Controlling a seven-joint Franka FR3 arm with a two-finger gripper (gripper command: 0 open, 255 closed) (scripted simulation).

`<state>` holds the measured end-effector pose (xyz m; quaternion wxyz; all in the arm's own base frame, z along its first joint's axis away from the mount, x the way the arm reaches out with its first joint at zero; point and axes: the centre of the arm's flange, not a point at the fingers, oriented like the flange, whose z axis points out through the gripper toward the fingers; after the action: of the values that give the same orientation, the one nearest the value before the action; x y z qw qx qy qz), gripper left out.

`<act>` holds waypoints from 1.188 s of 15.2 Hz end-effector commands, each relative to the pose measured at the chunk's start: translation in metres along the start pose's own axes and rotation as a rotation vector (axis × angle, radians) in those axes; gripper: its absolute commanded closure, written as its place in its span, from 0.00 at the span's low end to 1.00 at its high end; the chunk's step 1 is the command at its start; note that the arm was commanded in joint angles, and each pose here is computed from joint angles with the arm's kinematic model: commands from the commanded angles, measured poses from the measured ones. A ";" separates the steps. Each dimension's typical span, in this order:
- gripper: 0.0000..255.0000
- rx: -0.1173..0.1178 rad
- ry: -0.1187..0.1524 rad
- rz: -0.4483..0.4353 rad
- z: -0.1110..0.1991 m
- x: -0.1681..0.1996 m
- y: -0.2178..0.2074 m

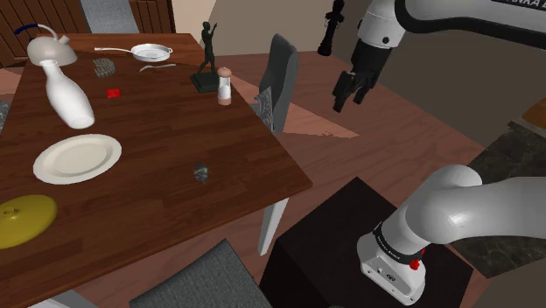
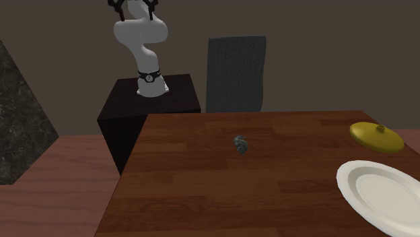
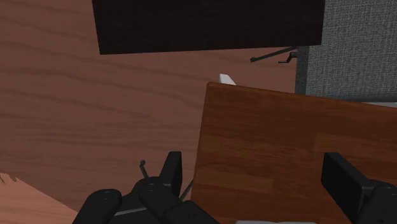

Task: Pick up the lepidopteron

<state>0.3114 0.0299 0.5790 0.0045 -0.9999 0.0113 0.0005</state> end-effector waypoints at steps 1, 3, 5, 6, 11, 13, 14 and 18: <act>0.00 0.000 0.000 0.000 0.000 0.000 0.000; 0.00 -0.004 0.002 -0.012 0.016 0.016 -0.015; 0.00 -0.007 0.004 -0.023 0.031 0.031 -0.029; 0.00 -0.009 0.004 -0.029 0.039 0.039 -0.037; 0.00 -0.018 0.009 -0.058 0.078 0.077 -0.074; 0.00 -0.022 0.011 -0.070 0.094 0.092 -0.090; 0.00 -0.024 0.012 -0.076 0.102 0.100 -0.097; 0.00 -0.031 0.015 -0.099 0.133 0.129 -0.128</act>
<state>0.4344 0.1482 0.4531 -0.0108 -0.9993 -0.0351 -0.0060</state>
